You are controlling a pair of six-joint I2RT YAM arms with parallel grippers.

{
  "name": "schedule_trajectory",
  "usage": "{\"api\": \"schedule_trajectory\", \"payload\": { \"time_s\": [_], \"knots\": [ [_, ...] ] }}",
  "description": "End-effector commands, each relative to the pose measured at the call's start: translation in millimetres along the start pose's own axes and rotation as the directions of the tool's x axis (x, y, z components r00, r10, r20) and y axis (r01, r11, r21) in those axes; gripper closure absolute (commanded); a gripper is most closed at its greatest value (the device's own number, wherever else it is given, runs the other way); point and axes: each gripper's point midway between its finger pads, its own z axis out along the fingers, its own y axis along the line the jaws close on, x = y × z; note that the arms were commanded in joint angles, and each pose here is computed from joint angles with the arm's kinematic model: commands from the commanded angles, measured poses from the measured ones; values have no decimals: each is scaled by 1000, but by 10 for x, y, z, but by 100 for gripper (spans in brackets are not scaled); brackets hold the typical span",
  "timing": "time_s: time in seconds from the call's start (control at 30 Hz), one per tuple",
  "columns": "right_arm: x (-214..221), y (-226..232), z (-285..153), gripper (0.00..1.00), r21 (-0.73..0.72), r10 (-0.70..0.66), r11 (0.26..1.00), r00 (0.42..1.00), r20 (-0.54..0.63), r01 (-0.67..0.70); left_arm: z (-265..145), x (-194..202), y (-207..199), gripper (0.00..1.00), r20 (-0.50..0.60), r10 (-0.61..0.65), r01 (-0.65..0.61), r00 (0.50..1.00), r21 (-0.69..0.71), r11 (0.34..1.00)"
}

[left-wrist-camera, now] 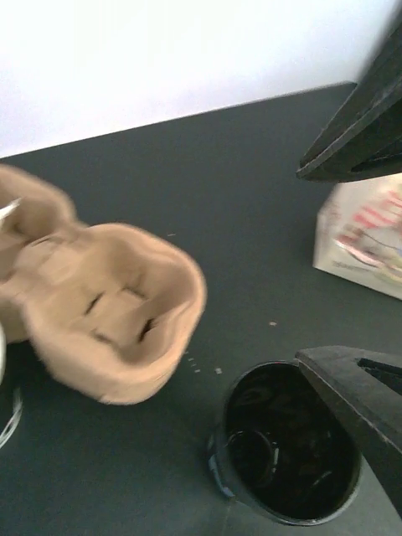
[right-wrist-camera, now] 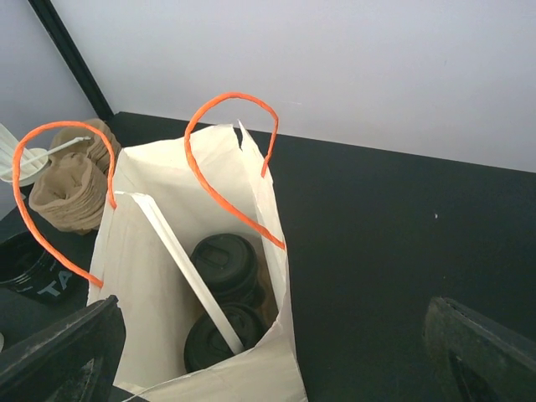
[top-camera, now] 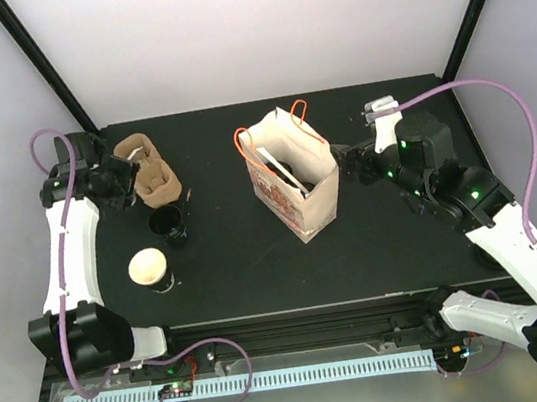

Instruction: Pack the takeout coffee

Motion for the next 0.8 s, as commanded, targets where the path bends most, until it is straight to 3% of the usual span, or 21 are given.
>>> {"api": "schedule_trajectory", "payload": {
  "time_s": [0.0,0.2,0.43,0.63,0.77],
  "knots": [
    [20,-25,-78,0,-1,-1,1000,1000,4,1,-19,-545,52,44,258,-237,256,937,-44,966],
    [22,-3,-70,0,-13,3,1000,1000,7,-3,320,-810,53,44,306,-409,438,860,-29,899],
    [15,-45,-52,0,11,7,1000,1000,12,-8,540,-1213,-119,52,387,-443,497,808,-44,867],
    [14,-57,-18,0,24,4,1000,1000,8,-5,782,-1312,-78,60,411,-510,581,756,-63,811],
    [4,-67,11,0,32,0,999,1000,3,0,900,-1322,45,61,437,-556,644,707,-73,761]
  ]
}}
